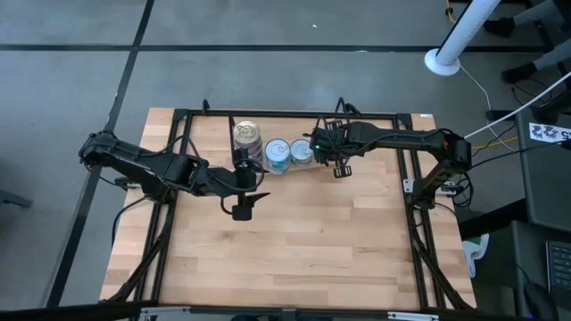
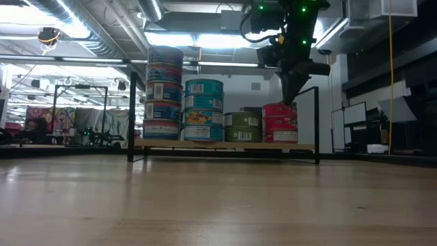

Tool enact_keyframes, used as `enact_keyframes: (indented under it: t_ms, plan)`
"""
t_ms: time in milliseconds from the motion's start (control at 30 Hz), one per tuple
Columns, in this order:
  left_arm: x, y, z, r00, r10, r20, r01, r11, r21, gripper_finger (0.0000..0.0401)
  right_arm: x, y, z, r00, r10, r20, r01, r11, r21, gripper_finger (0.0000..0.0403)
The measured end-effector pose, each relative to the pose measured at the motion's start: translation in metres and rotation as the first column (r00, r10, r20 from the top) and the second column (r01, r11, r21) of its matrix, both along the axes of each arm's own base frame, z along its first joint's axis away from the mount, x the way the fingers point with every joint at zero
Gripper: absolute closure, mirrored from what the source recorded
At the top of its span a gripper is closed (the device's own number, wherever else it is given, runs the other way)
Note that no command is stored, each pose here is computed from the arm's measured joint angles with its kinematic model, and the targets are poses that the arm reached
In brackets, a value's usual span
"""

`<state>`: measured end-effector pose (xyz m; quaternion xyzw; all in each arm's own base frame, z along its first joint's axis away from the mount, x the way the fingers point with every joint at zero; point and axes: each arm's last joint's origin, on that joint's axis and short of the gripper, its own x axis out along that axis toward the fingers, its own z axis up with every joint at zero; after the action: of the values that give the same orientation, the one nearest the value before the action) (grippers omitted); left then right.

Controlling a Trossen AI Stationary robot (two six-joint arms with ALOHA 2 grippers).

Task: Stack canned seafood by type on shelf
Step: Stack the red tuna can on top of the other red tuna cans on the shelf, then return to Home Position

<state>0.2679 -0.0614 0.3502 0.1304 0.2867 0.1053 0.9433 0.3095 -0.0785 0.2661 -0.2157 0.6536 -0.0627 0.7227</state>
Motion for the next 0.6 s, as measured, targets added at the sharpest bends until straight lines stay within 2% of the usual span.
enact_keyframes:
  t_ms: [300,400,600]
  plan:
    - [0.0000,0.0000,0.0000,1.000,0.001,0.000,-0.001,1.000,-0.001,0.0129,0.0013,-0.0002,0.0004,1.000,-0.002,0.012,0.002,1.000,-0.014,0.0397]
    - [0.0000,0.0000,0.0000,1.000,-0.002,-0.001,0.002,1.000,0.003,0.0129,0.0023,-0.0004,0.0007,1.000,-0.002,0.022,0.002,1.000,-0.019,0.0375]
    - [0.0000,0.0000,0.0000,1.000,-0.004,-0.002,0.004,1.000,0.007,0.0129,0.0022,-0.0005,0.0008,1.000,-0.004,0.021,0.004,1.000,-0.024,0.0302]
